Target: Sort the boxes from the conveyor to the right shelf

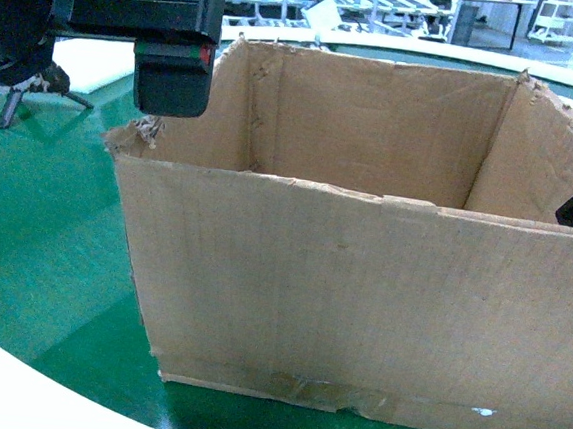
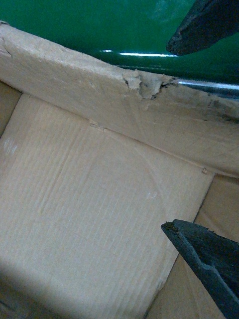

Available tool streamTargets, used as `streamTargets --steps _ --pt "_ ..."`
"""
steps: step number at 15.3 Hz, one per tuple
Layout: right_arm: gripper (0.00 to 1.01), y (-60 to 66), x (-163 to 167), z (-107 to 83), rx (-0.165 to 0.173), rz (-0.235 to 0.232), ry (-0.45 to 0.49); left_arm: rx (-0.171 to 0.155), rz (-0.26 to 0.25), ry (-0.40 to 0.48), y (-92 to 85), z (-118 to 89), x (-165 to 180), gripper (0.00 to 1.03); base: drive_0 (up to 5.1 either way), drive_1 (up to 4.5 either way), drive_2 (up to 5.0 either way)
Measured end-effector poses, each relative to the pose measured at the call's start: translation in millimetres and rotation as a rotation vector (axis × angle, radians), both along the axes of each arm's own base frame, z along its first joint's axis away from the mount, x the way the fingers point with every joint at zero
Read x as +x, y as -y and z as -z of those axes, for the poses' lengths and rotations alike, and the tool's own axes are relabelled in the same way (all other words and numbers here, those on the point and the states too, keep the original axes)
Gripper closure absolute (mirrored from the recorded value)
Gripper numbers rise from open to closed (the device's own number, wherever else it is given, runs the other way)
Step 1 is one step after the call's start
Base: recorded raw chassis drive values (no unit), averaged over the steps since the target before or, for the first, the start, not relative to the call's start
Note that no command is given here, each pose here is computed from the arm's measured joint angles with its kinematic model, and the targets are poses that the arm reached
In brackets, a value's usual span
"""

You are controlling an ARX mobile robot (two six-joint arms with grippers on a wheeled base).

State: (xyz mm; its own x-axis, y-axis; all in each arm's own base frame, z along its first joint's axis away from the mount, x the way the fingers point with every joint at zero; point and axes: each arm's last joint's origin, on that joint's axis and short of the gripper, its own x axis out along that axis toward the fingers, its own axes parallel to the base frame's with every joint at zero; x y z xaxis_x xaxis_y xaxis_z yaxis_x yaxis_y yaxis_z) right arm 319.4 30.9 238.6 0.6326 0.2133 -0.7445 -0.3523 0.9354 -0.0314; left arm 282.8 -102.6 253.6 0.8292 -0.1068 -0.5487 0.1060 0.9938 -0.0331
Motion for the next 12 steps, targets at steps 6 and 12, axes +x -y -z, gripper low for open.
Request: streamTargets --steps 6,12 --pt "0.03 5.2 7 2.8 0.051 0.026 -0.017 0.008 -0.01 0.021 0.5 -6 5 0.05 0.0 0.0 0.0" --pt "0.03 5.0 13 -2.4 0.08 0.014 0.019 0.007 -0.12 -0.174 11.5 2 -3 0.05 0.0 0.0 0.0"
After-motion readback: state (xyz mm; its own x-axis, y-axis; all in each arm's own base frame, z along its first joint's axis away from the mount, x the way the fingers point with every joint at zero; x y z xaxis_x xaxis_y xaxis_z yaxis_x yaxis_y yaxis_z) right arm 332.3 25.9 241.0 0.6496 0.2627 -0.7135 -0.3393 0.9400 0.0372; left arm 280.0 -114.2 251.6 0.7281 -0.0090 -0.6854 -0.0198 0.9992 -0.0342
